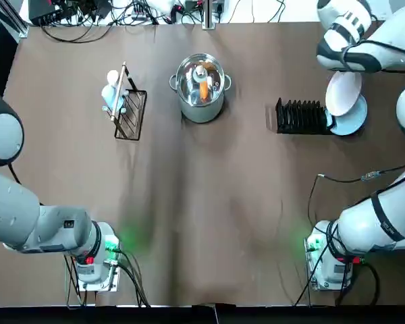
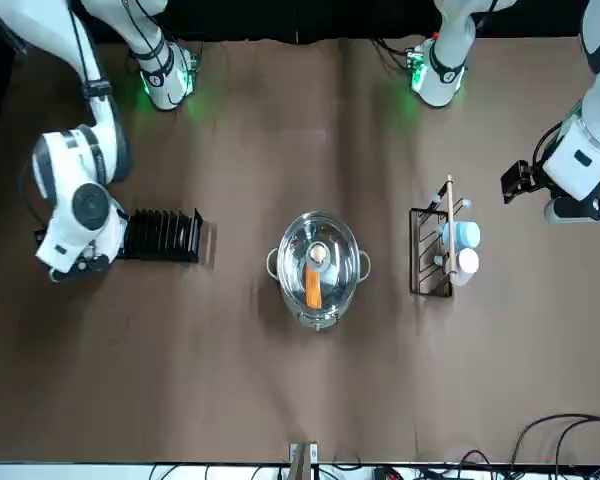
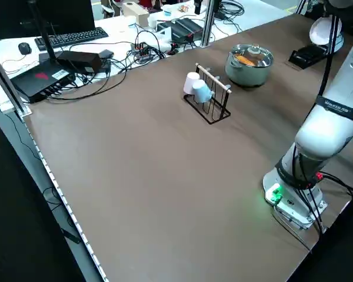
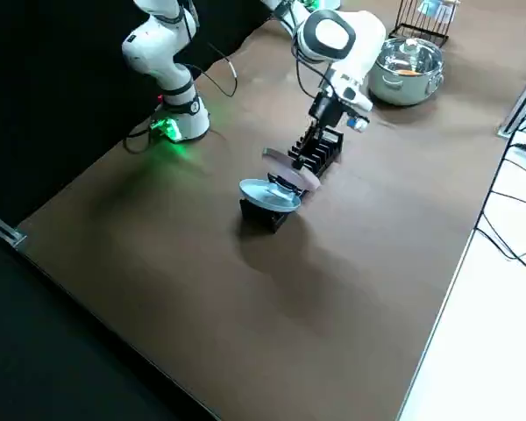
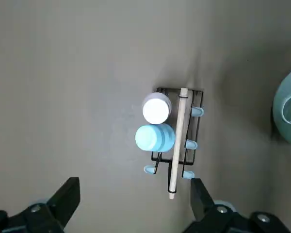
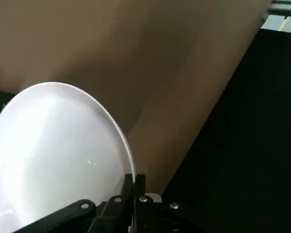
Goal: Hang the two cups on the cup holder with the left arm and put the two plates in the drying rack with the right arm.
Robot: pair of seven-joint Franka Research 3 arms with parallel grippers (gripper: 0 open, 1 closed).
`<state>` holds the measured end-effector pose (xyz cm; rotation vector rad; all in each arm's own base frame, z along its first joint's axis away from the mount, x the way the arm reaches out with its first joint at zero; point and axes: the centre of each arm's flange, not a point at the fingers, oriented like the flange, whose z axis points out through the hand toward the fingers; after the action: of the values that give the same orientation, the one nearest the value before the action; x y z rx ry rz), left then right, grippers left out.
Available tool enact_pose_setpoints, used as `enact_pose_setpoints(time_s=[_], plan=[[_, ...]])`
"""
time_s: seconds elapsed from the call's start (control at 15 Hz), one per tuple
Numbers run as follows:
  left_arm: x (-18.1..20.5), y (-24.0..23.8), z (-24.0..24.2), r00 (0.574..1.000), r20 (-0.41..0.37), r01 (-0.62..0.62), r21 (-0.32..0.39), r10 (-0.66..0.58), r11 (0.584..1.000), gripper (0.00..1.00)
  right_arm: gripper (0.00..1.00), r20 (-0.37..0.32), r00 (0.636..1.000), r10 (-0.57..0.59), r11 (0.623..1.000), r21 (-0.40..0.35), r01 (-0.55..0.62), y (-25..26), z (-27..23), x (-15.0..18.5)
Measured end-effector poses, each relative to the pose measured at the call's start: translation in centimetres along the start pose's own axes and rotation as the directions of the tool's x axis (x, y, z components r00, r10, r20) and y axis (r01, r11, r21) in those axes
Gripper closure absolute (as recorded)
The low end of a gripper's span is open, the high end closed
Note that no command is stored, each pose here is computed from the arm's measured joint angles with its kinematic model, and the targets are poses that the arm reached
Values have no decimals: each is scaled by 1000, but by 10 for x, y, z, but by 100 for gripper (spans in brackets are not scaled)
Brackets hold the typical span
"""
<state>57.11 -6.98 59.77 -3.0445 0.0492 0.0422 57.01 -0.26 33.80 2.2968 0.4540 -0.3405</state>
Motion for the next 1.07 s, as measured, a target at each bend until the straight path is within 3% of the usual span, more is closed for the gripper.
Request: enact_pose_setpoints(time_s=[0.27, 1.07], plan=[[1, 4, 2, 1000, 4, -7, 0, 7, 1000, 0, 97, -4, 1000, 26, 999, -26, -27, -36, -14, 2], [2, 3, 5, 1000, 8, -7, 0, 7, 1000, 0, 97, 37, 999, -1, 999, -38, 3, -66, 14, 10]])
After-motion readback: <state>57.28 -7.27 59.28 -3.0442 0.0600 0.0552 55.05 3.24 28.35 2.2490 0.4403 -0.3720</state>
